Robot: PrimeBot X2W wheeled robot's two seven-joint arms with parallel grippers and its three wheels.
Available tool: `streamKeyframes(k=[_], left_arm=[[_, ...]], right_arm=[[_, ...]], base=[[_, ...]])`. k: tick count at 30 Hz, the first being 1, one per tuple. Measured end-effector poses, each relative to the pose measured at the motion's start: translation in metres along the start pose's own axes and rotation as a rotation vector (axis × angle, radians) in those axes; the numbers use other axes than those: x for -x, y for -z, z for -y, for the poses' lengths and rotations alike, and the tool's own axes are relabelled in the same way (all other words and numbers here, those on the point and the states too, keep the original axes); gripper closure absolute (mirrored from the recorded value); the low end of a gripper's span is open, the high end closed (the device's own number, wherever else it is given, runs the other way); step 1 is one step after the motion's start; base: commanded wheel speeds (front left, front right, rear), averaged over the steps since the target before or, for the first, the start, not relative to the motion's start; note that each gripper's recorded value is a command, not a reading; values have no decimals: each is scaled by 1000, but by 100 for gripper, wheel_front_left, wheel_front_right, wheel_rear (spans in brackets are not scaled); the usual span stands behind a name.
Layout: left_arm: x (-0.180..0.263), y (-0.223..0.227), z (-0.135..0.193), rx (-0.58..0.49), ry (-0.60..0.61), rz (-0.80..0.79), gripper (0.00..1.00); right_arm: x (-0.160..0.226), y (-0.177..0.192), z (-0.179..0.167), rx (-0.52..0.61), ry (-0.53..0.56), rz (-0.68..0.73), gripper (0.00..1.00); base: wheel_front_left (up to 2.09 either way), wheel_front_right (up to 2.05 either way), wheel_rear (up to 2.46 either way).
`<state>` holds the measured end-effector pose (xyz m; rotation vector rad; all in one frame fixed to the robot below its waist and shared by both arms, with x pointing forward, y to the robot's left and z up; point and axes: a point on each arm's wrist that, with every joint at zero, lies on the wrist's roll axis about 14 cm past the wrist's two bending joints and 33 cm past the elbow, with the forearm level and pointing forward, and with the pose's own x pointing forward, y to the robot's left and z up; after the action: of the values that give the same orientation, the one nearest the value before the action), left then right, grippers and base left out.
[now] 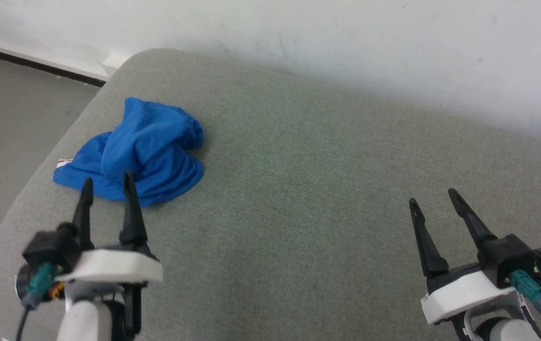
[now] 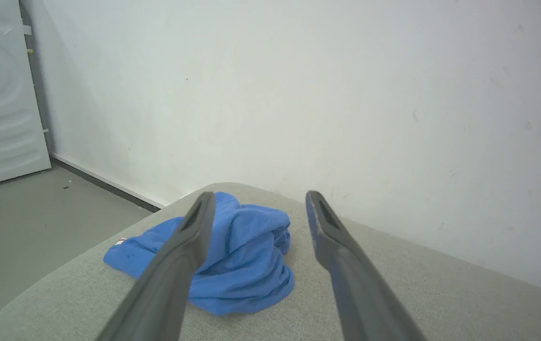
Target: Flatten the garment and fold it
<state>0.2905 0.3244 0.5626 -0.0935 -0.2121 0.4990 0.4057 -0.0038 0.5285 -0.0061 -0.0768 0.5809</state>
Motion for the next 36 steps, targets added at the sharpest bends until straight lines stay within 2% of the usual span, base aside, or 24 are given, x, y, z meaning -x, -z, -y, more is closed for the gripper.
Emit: streamKeyframes(k=[7, 11, 16, 21, 29, 36], left_arm=[[-53, -29, 5, -12, 20, 105, 0], [-88, -23, 6, -45, 38, 53, 0], [-129, 6, 9, -118, 81, -131, 0], [-145, 63, -1, -142, 70, -424, 0], [-122, 150, -29, -143, -8, -858, 0], [-103, 188, -39, -125, -48, -1095, 0]], right_arm=[[-5, 9, 9, -13, 17, -19, 0], [-8, 16, 18, -23, 38, -27, 0], [-11, 28, 30, -35, 66, -46, 0], [-13, 40, 40, -47, 90, -65, 0], [-15, 58, 54, -65, 121, -89, 0], [-17, 69, 58, -78, 128, -100, 0]], base=[[0, 0, 0], [0, 0, 0], [0, 0, 0], [0, 0, 0], [0, 0, 0], [0, 0, 0]])
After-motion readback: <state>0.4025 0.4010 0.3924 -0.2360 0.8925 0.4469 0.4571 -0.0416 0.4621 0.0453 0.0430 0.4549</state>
